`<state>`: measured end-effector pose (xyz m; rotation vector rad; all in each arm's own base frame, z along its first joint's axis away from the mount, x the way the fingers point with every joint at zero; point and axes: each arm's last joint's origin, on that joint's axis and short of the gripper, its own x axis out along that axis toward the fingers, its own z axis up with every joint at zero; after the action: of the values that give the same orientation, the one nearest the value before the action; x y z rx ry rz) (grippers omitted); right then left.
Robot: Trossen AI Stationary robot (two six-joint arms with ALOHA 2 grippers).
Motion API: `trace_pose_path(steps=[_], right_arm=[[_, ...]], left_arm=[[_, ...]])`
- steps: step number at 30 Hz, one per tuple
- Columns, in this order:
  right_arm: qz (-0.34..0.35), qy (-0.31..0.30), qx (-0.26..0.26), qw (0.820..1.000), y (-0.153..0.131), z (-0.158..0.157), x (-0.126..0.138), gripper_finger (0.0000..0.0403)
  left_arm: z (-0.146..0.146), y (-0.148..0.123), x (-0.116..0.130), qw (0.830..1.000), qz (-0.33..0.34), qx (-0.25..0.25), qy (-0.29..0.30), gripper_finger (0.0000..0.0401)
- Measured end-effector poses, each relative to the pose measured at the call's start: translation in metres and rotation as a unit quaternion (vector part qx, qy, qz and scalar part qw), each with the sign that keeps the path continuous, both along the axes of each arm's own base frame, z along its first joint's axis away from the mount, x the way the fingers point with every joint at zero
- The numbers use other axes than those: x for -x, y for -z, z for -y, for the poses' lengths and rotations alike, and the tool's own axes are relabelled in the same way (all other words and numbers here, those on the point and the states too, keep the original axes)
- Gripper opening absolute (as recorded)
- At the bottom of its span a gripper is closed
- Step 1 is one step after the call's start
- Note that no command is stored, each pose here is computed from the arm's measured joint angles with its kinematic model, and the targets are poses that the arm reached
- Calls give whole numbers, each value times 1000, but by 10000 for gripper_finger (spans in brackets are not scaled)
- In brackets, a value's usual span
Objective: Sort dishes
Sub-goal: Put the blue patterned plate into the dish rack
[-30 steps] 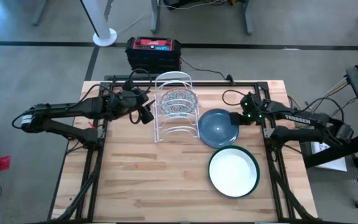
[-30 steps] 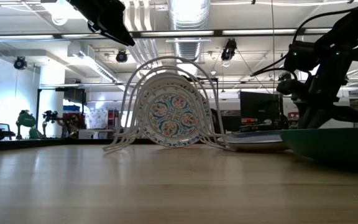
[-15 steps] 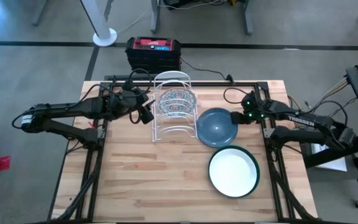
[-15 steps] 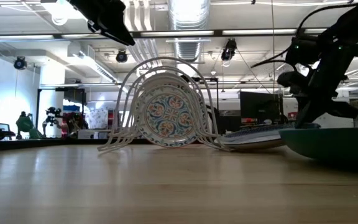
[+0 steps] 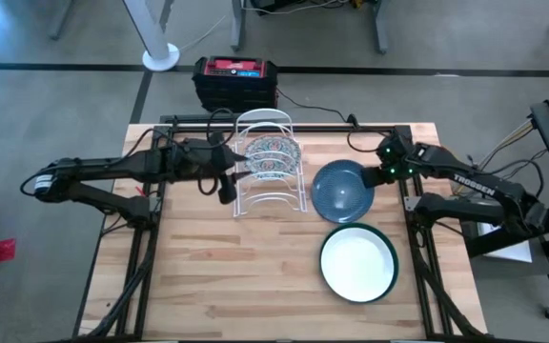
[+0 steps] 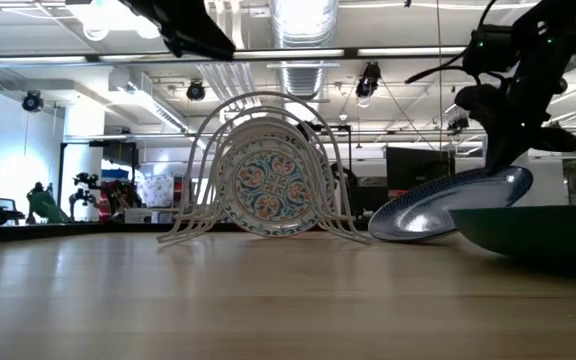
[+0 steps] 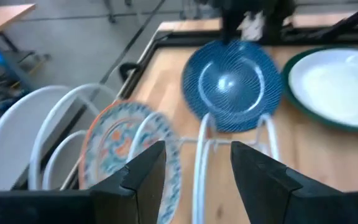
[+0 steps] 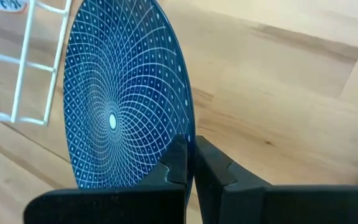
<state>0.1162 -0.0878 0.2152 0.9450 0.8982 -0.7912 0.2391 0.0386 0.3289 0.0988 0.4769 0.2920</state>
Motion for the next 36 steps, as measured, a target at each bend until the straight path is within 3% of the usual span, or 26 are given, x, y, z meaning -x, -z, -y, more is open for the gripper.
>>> trace_pose_path(steps=[8,15,19,32,36], right_arm=[[-7,-55,27,998,-8,0,0,0],[-24,-87,49,995,-20,0,1,0],[-30,-110,63,991,-28,0,1,0],[-46,-204,102,973,-32,-4,-1,0],[-47,-235,110,964,-32,-7,-3,0]], left_arm=[[-1,-4,-13,999,35,7,3,159],[-3,0,-40,995,90,9,39,158],[-5,0,-55,995,86,11,42,158],[-19,-14,-136,993,60,47,91,167],[-28,-5,-160,994,35,61,82,181]])
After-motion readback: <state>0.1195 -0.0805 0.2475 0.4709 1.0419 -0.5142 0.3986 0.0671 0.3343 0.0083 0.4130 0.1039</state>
